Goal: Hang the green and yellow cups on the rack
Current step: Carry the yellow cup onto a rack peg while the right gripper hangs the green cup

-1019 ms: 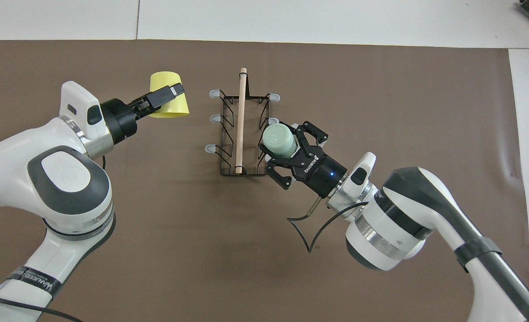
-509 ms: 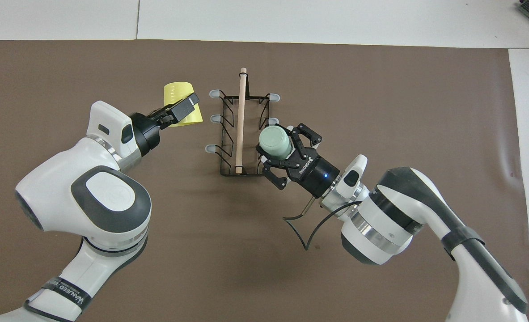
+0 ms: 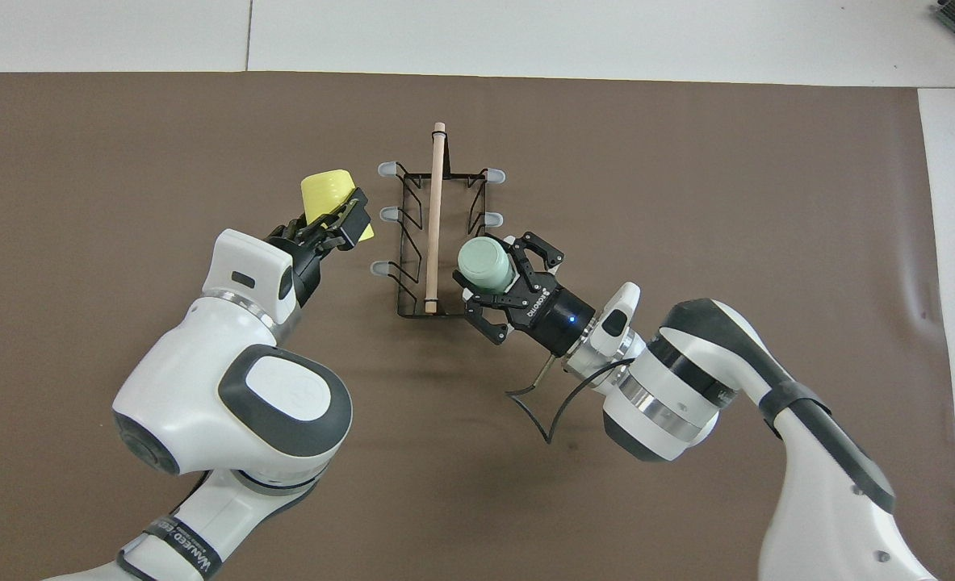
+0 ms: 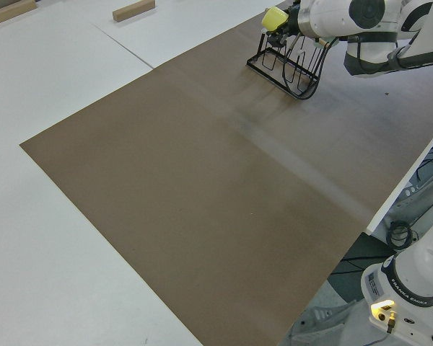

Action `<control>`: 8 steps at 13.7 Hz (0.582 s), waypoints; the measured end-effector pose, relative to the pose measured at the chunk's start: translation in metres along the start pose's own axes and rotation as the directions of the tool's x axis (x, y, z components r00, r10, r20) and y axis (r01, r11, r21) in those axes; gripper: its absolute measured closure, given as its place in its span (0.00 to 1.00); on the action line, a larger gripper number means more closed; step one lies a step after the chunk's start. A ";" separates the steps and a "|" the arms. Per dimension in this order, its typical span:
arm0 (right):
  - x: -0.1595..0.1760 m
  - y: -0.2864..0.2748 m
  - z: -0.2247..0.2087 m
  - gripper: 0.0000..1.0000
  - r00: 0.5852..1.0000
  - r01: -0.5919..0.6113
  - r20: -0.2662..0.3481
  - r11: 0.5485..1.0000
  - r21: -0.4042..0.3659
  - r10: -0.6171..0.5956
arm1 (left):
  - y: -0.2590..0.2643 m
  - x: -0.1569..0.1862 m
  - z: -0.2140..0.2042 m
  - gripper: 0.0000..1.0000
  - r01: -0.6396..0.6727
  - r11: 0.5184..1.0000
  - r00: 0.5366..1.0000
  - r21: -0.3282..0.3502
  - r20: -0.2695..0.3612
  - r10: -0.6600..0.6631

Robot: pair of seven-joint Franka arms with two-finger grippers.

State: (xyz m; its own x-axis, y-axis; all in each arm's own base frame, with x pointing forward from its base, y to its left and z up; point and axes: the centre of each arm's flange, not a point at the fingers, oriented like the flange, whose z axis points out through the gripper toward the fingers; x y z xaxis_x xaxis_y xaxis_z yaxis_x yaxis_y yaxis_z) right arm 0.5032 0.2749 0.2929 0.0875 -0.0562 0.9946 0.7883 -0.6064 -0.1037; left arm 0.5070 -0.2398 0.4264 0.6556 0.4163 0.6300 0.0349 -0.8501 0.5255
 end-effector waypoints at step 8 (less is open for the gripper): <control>0.001 0.001 0.000 0.01 1.000 0.001 -0.001 1.000 -0.002 -0.001 | 0.017 -0.024 0.000 0.30 -0.035 0.999 0.999 0.007 -0.003 0.035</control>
State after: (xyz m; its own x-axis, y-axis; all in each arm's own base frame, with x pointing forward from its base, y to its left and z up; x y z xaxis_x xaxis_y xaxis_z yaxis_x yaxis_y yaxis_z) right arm 0.5044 0.2743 0.2938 0.0859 -0.0565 0.9947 0.7871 -0.6083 -0.1025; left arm 0.4918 -0.2640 0.4206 0.6542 0.3872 0.6497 0.0169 -0.8663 0.4992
